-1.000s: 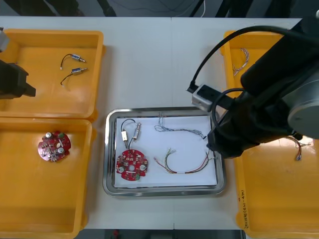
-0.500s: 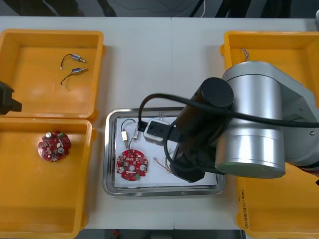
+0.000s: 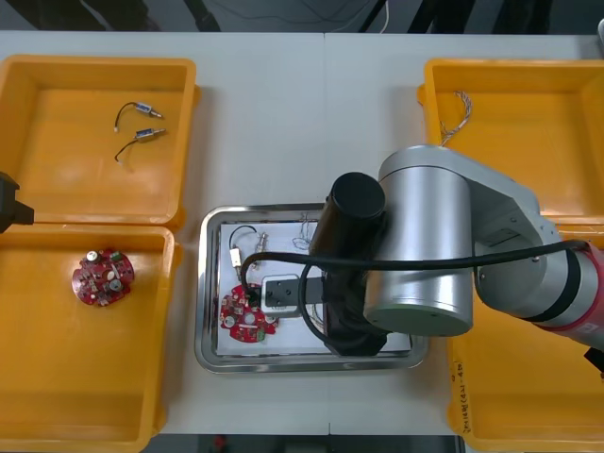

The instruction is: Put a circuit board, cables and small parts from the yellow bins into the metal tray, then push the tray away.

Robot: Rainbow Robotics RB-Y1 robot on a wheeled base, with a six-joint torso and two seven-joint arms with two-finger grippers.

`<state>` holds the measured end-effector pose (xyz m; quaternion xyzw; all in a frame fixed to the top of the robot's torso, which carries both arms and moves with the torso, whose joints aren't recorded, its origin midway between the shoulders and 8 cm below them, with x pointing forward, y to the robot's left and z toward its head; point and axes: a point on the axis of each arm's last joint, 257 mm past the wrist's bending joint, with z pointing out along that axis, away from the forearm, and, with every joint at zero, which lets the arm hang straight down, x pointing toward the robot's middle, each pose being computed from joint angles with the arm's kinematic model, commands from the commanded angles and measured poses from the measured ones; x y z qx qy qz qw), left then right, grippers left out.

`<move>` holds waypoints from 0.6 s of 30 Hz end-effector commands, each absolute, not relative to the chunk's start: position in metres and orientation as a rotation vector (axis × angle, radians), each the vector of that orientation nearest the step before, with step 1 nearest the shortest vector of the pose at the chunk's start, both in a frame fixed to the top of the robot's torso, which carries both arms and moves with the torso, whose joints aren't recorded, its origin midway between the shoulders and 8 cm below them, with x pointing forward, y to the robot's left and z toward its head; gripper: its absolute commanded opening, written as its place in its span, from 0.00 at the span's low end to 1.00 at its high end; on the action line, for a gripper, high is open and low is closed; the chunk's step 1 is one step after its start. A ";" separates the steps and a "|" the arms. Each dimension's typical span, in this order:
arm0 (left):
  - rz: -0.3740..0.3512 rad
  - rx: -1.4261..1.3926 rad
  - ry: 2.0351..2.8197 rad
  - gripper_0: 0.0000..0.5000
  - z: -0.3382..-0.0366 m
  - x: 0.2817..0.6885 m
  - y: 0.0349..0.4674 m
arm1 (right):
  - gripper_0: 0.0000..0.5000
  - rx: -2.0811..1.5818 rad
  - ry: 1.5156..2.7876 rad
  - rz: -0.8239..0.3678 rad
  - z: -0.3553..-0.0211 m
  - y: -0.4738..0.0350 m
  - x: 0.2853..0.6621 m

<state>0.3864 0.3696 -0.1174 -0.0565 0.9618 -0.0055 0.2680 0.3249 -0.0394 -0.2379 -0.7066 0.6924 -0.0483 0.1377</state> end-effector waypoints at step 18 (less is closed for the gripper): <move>0.075 -0.011 2.582 1.00 -0.108 0.380 0.382 | 1.00 -2.198 1.808 -0.170 -0.288 -0.001 0.298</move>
